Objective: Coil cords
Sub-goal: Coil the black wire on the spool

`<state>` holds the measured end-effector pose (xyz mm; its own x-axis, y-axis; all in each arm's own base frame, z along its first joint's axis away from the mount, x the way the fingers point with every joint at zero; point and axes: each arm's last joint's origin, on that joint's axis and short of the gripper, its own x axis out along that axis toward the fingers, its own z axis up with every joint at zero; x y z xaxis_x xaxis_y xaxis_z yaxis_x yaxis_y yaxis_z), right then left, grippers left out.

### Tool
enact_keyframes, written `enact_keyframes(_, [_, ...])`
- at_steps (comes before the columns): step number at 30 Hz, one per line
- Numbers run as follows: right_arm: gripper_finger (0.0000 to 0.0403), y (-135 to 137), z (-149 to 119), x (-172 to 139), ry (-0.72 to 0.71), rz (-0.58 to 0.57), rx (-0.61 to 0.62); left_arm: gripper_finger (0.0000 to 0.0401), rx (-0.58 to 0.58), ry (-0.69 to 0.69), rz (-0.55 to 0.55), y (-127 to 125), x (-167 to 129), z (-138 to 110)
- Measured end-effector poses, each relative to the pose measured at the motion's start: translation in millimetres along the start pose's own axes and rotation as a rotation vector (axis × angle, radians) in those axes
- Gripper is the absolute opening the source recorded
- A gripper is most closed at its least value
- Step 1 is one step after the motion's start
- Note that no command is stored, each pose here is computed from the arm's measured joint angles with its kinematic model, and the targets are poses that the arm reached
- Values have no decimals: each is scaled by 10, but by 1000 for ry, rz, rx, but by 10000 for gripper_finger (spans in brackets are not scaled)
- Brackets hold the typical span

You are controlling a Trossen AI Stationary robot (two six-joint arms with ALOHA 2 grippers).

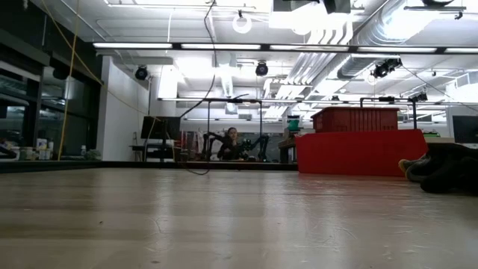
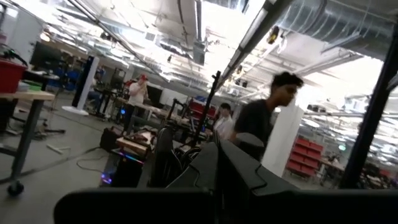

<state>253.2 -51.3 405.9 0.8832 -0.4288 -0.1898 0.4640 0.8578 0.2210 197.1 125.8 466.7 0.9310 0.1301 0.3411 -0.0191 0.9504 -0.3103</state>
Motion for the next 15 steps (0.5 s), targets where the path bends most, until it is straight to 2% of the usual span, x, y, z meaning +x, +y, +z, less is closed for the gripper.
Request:
enact_keyframes(10, [108,51,69,70,-87,58,27,3,10,-38,0,10,28,12])
enact_keyframes(15, [108,137,29,300,-116,172,42,3,-32,-95,-50,17,108,8])
